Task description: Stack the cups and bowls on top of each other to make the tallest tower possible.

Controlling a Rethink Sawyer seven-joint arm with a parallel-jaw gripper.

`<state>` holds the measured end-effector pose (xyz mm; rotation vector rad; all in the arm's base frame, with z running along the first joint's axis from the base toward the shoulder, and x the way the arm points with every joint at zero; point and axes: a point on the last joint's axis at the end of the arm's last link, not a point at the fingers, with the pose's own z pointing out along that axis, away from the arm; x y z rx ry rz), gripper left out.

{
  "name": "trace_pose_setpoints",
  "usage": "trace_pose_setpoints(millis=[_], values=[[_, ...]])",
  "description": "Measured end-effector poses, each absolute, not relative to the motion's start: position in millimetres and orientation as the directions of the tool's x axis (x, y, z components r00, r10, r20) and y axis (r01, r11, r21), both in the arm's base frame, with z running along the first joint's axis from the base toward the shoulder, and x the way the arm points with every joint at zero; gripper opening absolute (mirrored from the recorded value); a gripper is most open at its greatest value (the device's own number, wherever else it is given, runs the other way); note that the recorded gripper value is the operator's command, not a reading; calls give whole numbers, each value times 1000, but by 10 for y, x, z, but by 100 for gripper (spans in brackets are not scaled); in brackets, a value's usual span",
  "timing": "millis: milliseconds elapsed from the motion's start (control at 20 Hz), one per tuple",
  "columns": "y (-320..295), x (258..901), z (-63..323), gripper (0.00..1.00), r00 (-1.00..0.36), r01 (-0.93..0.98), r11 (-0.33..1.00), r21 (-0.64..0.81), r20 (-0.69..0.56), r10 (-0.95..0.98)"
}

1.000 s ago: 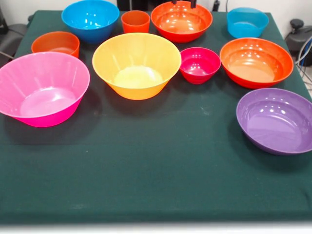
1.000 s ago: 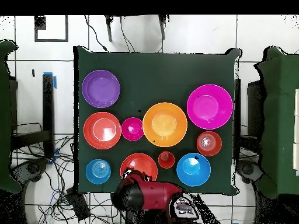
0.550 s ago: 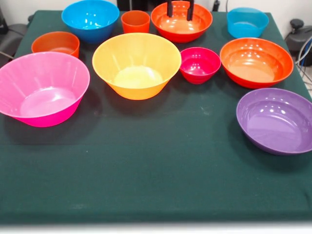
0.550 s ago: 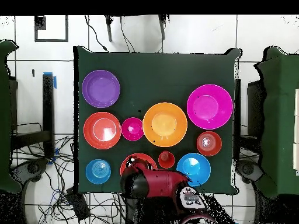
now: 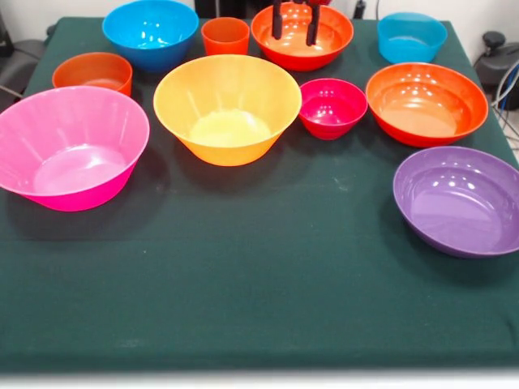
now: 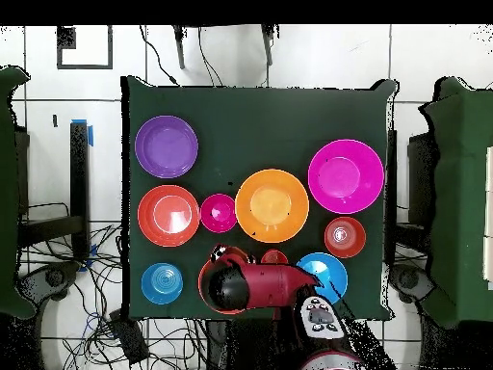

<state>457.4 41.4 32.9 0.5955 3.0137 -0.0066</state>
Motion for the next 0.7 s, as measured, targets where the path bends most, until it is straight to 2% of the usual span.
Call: trace_pose_setpoints(millis=[450, 700], values=[[351, 4850, 525, 100, -923, 384, 923, -1, -36, 384], [324, 5090, 577, 100, -923, 381, 924, 5, -58, 381]])
